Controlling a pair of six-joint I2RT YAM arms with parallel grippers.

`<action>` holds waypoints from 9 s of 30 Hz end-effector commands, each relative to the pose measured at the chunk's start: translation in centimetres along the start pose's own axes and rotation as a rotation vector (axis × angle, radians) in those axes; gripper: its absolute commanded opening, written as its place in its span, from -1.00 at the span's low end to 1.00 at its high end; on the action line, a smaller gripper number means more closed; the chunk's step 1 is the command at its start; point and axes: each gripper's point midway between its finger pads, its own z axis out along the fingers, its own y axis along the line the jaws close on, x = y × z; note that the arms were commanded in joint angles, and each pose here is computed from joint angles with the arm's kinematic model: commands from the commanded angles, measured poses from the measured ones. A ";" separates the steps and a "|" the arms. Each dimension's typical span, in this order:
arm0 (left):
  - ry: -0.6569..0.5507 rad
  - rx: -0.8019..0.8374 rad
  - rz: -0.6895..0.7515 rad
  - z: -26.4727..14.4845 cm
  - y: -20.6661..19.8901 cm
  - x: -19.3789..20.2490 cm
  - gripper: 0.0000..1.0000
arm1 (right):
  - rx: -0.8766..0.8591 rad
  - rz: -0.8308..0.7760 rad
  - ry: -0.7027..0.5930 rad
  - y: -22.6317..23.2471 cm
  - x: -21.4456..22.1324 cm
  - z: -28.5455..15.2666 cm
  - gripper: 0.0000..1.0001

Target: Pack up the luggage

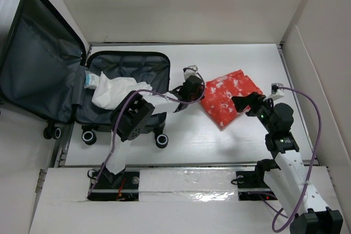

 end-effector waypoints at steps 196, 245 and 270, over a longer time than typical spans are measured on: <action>-0.171 -0.428 -0.486 -22.3 30.6 -13.3 -1.00 | 0.046 -0.186 0.132 -0.7 3.6 1.6 -0.99; -0.107 0.218 -0.128 -23.5 3.4 6.8 -1.00 | -0.196 -0.356 0.289 12.7 -8.1 30.9 0.58; -0.621 0.127 -0.140 -36.3 3.1 -11.3 -1.00 | -0.093 -0.182 0.016 5.8 -6.5 10.4 -1.00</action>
